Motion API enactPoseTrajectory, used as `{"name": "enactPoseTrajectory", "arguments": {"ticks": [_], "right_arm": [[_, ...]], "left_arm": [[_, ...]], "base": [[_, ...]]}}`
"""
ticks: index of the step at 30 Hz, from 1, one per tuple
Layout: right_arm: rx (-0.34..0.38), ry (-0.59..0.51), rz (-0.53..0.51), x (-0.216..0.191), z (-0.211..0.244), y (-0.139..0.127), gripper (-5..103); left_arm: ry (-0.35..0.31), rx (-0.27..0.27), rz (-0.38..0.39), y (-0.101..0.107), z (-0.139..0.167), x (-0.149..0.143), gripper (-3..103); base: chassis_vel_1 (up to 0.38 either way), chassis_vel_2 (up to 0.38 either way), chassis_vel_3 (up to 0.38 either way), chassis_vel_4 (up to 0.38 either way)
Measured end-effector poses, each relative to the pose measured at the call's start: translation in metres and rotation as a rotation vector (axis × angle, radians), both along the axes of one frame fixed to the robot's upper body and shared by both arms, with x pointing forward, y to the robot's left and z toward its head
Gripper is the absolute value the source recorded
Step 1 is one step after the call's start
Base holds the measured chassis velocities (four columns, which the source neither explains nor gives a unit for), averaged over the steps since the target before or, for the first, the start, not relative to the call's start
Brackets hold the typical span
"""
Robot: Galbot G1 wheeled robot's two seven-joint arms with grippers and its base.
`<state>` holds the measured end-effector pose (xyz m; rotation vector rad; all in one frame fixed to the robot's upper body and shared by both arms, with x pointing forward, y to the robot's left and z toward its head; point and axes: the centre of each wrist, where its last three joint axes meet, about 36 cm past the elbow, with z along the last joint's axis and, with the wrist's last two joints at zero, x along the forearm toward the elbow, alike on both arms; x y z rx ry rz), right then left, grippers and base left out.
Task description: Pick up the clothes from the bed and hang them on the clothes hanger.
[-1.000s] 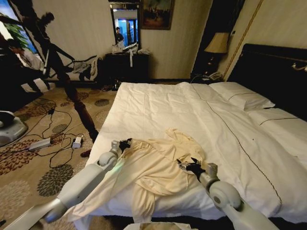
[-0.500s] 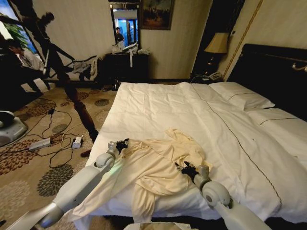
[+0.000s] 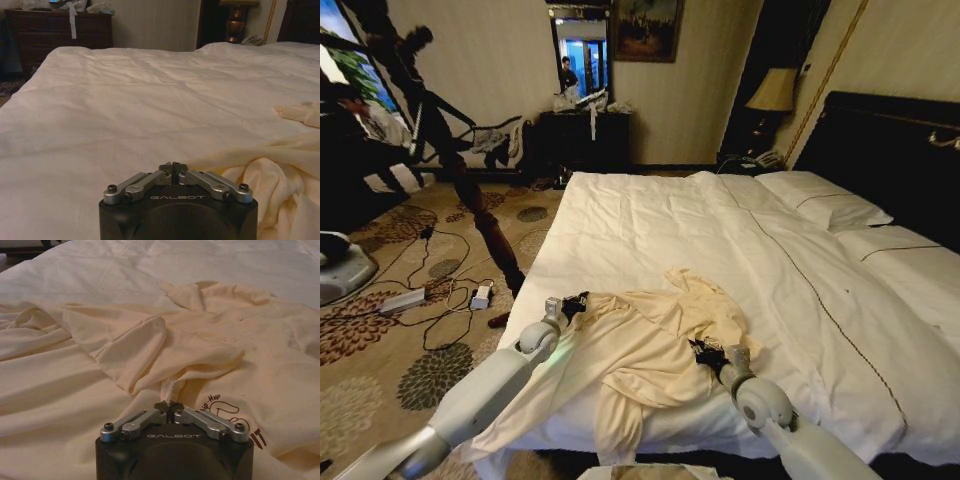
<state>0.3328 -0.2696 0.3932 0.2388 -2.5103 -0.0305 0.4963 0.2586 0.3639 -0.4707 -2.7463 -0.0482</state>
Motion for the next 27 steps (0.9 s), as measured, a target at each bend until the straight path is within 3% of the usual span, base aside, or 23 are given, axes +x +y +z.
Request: {"name": "enactPoseTrajectory", "arguments": {"ticks": [6,12,14,15,16,17,19,20,22,24,25,27], "right_arm": [[0.031,-0.006,-0.002,-0.002,0.009,0.0,0],[0.155,0.03,0.018,-0.01,0.061,-0.002,0],[0.287,0.027,0.071,-0.011,0.126,-0.003,0],[0.287,0.027,0.071,-0.011,0.126,-0.003,0],[0.329,0.007,0.085,-0.009,0.145,-0.002,0],[0.374,-0.02,0.075,0.0,0.162,-0.002,0],[0.434,-0.042,0.021,0.031,0.176,-0.008,0],[0.434,-0.042,0.021,0.031,0.176,-0.008,0],[0.46,-0.023,-0.07,0.074,0.176,-0.024,0],[0.458,0.026,-0.144,0.1,0.174,-0.037,0],[0.458,0.026,-0.144,0.1,0.174,-0.037,0],[0.43,0.054,-0.159,0.103,0.179,-0.045,0]], "left_arm": [[-0.002,-0.002,-0.001,0.004,0.005,-0.003,0],[-0.023,-0.018,-0.009,0.027,0.043,-0.024,0],[-0.065,-0.165,-0.052,0.035,0.116,-0.049,0],[-0.065,-0.165,-0.052,0.035,0.116,-0.049,0],[-0.064,-0.233,-0.037,0.033,0.137,-0.052,0],[-0.012,-0.323,0.02,0.03,0.158,-0.049,0],[0.103,-0.4,0.125,0.028,0.17,-0.023,0],[0.103,-0.4,0.125,0.028,0.17,-0.023,0],[0.209,-0.386,0.237,0.037,0.165,0.022,0],[0.308,-0.29,0.309,0.05,0.147,0.043,0],[0.308,-0.29,0.309,0.05,0.147,0.043,0],[0.335,-0.197,0.328,0.066,0.139,0.041,0]], "base": [[0.0,0.0,0.0,0.0],[0.0,0.0,0.0,0.0],[0.0,0.0,0.0,0.0],[0.0,0.0,0.0,0.0],[0.0,0.0,0.0,0.0],[0.0,0.0,0.0,0.0],[0.0,0.0,0.0,0.0],[0.0,0.0,0.0,0.0],[0.0,0.0,0.0,0.0],[0.0,0.0,0.0,0.0],[0.0,0.0,0.0,0.0],[0.0,0.0,0.0,0.0]]}}
